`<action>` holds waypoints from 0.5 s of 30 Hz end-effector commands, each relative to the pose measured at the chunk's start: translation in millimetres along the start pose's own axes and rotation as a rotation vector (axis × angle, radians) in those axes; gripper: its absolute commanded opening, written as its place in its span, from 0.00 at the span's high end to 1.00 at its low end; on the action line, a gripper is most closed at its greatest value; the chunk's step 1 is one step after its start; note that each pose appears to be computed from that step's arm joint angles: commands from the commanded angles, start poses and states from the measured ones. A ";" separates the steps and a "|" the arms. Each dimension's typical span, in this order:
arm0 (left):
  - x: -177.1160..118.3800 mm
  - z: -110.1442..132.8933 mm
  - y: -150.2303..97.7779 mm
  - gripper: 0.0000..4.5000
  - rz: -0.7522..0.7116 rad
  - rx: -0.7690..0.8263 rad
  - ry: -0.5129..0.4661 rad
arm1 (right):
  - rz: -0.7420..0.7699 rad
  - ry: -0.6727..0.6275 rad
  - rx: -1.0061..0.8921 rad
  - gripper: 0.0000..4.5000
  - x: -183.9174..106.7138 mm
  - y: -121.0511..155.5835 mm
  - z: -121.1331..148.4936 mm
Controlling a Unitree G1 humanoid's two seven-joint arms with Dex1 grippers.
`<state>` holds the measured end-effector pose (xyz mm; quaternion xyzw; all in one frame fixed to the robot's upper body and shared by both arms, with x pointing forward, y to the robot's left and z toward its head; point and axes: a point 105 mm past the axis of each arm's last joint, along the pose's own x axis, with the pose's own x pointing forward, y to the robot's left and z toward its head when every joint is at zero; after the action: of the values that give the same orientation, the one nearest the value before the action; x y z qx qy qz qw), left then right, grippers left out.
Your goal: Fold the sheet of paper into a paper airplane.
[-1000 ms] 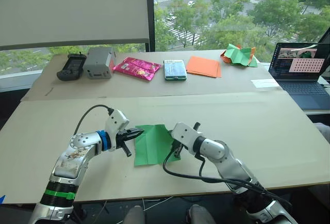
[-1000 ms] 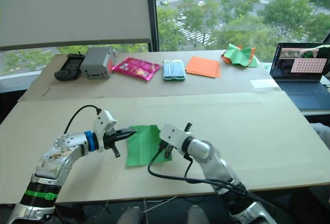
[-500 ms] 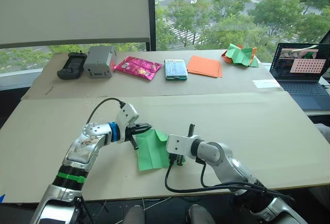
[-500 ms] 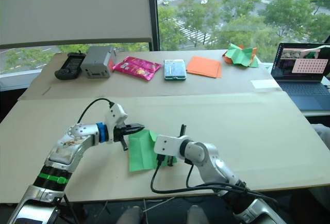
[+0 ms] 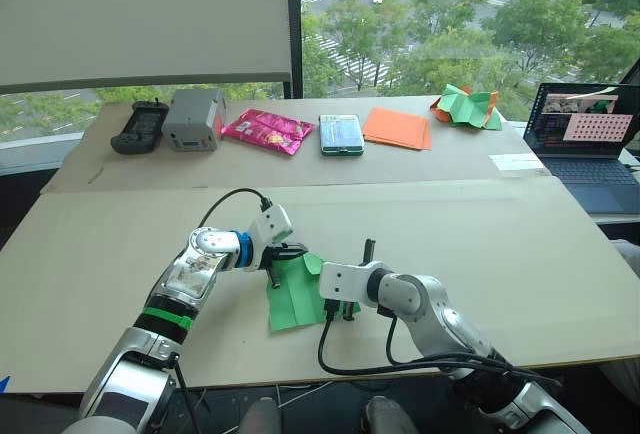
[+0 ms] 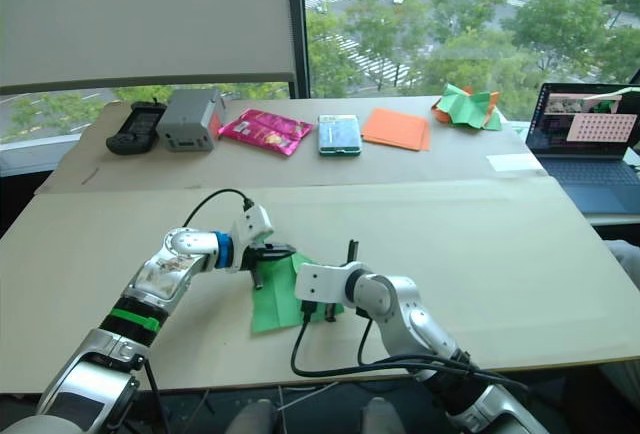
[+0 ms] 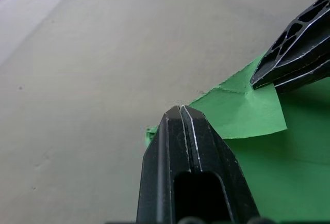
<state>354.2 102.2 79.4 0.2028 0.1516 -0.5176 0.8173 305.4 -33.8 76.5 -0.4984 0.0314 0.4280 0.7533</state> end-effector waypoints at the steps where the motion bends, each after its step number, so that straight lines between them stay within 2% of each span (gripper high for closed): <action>1: 3.6 8.4 4.3 1.00 -0.005 0.083 0.011 | -0.030 -0.029 -0.015 0.99 -4.8 -7.8 11.8; 8: 11.3 1.3 9.2 1.00 0.006 0.120 0.051 | -0.025 -0.027 -0.032 0.99 -3.8 -7.2 14.1; 11: 11.9 3.0 8.2 1.00 0.000 0.119 0.037 | -0.026 -0.024 -0.030 0.99 -3.4 -7.1 14.0; 15: -8.4 15.7 25.4 1.00 0.061 0.095 -0.012 | -0.024 -0.018 -0.019 0.99 -3.3 -5.8 13.0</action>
<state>367.6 103.0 77.4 0.2439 0.1455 -0.5119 0.8107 304.4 -30.8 78.2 -0.5030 0.0348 0.4260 0.7512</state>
